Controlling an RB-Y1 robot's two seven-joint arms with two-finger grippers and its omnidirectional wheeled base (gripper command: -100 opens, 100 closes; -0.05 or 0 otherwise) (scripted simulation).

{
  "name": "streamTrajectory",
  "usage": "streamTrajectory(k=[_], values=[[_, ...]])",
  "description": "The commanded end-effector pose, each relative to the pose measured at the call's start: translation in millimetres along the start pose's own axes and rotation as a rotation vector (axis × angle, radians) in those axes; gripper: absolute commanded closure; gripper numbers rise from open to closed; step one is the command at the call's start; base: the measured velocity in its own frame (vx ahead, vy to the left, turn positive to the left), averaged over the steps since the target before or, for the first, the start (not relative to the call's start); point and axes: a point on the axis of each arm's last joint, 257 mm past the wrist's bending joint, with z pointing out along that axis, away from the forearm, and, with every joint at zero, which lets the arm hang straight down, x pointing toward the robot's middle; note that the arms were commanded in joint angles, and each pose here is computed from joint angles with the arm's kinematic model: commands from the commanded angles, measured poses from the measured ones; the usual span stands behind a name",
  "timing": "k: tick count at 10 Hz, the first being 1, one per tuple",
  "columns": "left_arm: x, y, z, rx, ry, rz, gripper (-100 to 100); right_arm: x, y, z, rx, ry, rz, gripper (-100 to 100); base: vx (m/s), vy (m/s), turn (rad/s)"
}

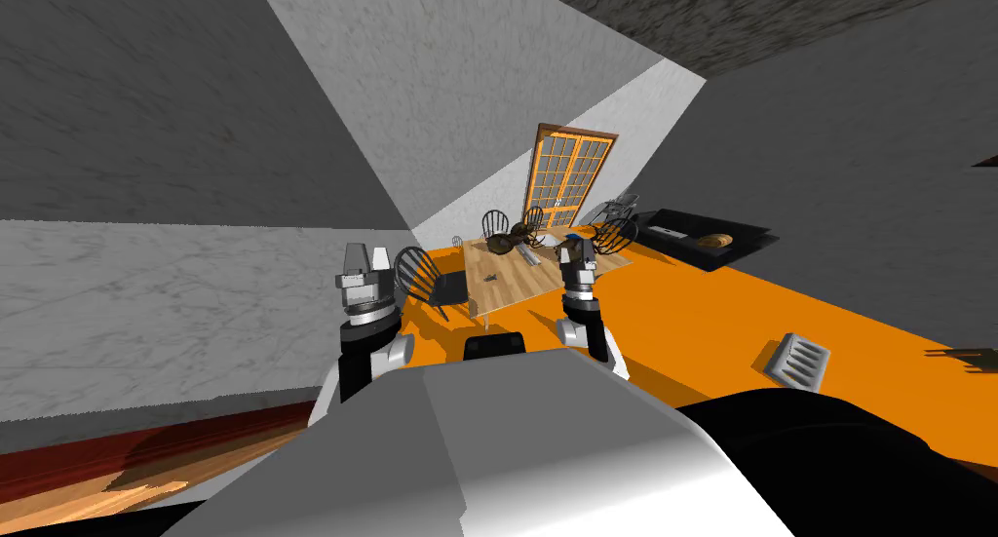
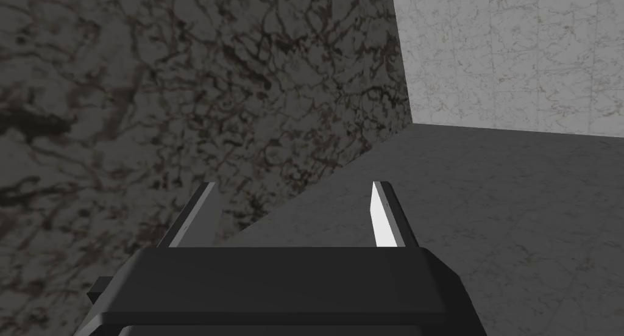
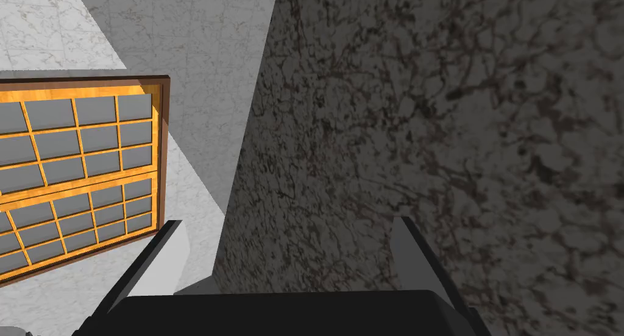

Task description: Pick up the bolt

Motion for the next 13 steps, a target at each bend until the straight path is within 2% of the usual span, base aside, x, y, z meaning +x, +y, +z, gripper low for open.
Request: streamTrajectory(k=[1, 5, 8, 11, 13], values=[[0.0, 0, 0.0, 0.0, 0.0, 0.0, 0, 10, 2, -0.9, -0.01, 0.043, -0.016, -100, -0.047, 0.033, 0.153], [0.1, 0, 0.1, 0.0, 0.0, 0.0, 0, 43, 5, -9.4, -0.04, 0.171, -0.089, -100, -0.074, 0.141, 0.228], [0.1, 0, 0.1, 0.0, 0.0, 0.0, 0, 67, -3, -22.5, -0.044, 0.272, -0.169, -100, -0.044, 0.171, 0.291], [0.1, 0, 0.1, 0.0, 0.0, 0.0, 0, 91, -24, -45.8, -0.024, 0.398, -0.285, -100, -0.028, 0.18, 0.337], [0.0, 0, 0.0, 0.0, 0.0, 0.0, 0, 102, -47, -67.9, 0.006, 0.491, -0.376, -100, 0.028, 0.189, 0.333]])
